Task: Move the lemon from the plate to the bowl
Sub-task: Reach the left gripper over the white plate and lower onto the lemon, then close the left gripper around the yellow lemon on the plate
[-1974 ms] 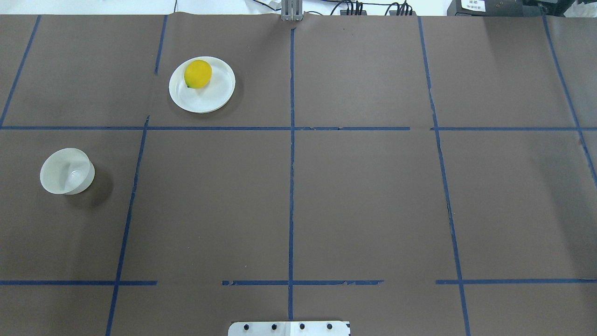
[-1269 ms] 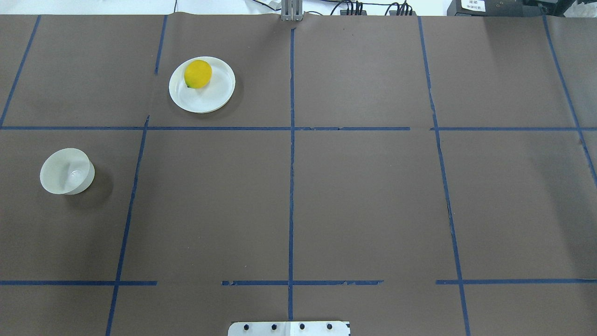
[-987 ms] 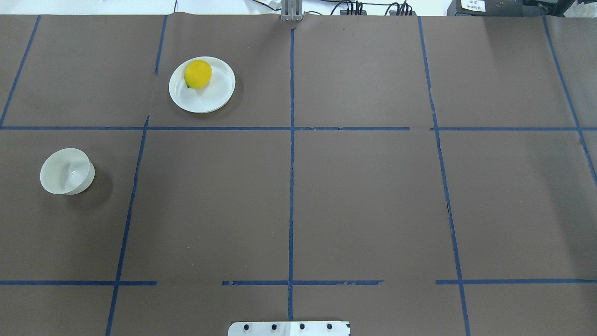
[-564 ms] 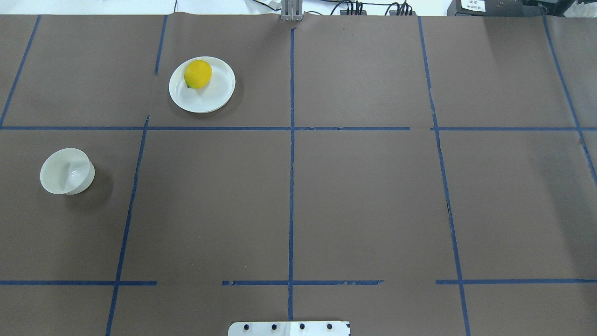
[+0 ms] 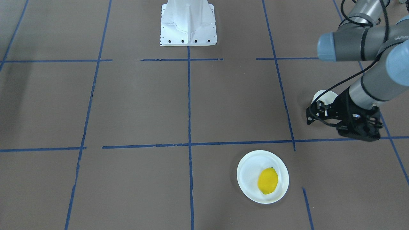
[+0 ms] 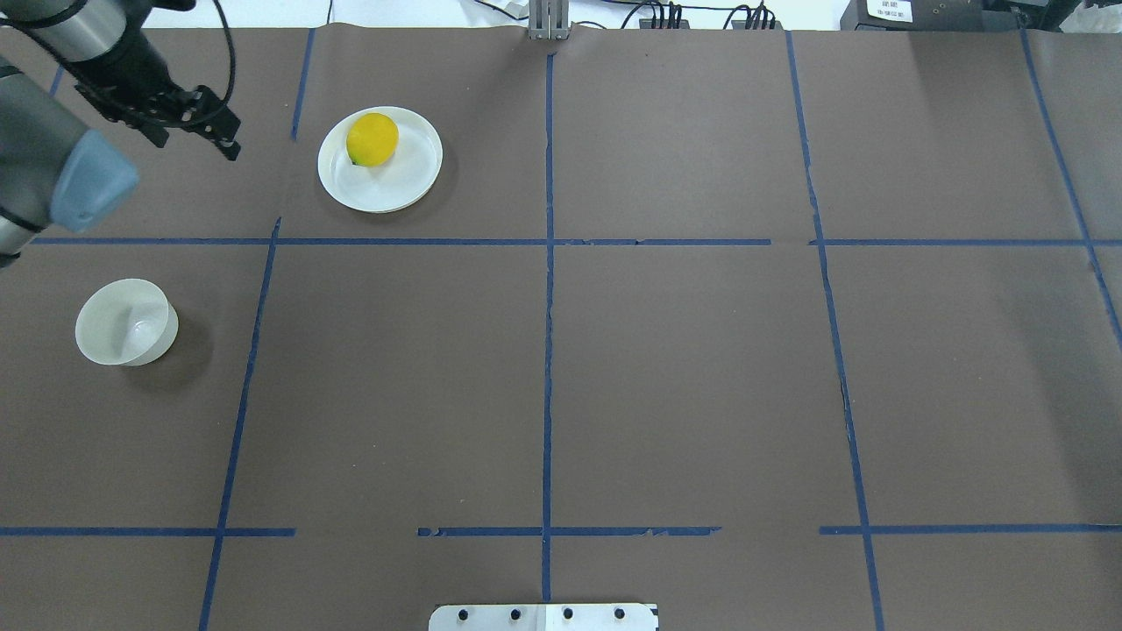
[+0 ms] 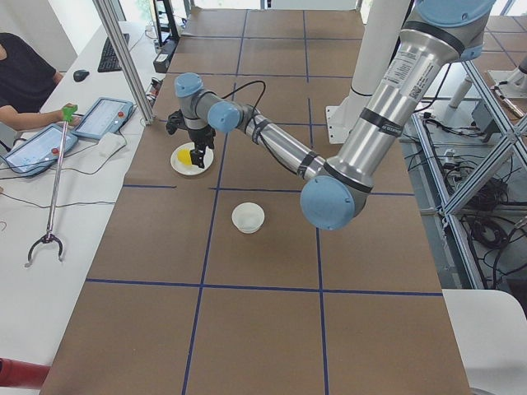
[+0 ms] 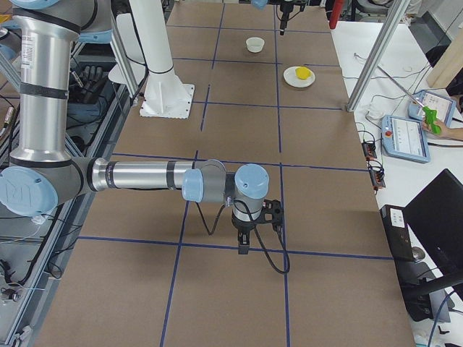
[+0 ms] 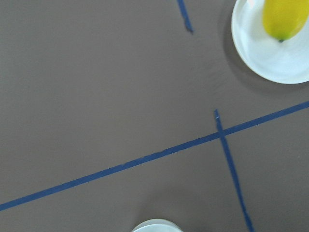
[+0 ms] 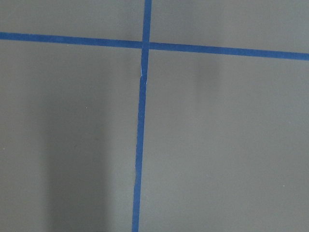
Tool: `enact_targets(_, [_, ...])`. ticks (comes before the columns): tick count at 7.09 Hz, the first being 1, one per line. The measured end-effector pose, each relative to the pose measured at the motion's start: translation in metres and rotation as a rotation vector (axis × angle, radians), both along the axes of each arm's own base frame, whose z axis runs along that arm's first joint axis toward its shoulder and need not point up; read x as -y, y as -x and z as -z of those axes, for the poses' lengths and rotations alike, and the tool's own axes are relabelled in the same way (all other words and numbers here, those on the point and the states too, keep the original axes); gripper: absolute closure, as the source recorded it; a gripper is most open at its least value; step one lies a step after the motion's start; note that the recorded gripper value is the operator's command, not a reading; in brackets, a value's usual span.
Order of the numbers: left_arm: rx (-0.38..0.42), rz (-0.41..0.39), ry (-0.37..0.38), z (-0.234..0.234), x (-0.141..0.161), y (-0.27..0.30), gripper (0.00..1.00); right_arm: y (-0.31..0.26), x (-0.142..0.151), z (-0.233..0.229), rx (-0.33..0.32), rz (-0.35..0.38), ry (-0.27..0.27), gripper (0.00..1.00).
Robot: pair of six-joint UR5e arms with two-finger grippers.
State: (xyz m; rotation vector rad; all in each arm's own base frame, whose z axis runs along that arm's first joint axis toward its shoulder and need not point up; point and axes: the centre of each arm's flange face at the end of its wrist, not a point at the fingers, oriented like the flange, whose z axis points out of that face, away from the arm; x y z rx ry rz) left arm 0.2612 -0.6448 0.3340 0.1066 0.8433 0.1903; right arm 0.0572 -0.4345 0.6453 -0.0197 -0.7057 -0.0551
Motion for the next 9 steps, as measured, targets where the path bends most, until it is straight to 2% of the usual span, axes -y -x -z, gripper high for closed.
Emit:
enact_targets(2, [-0.035,0.055,0.041,0.01,0.057,-0.055,0.0,0.0,0.0,0.0,0.0,0.0,-0.001,0.0])
enact_targets(3, [-0.049,0.068,0.062,0.007,0.076,-0.087,0.0,0.0,0.0,0.0,0.0,0.0,-0.001,0.0])
enact_targets(6, [-0.06,0.091,0.077,-0.015,0.088,-0.146,0.0,0.0,0.0,0.0,-0.001,0.0,0.0,0.0])
enact_targets(9, [-0.055,0.116,0.062,-0.021,0.1,-0.171,0.0,0.0,0.0,0.0,0.0,0.0,0.001,0.0])
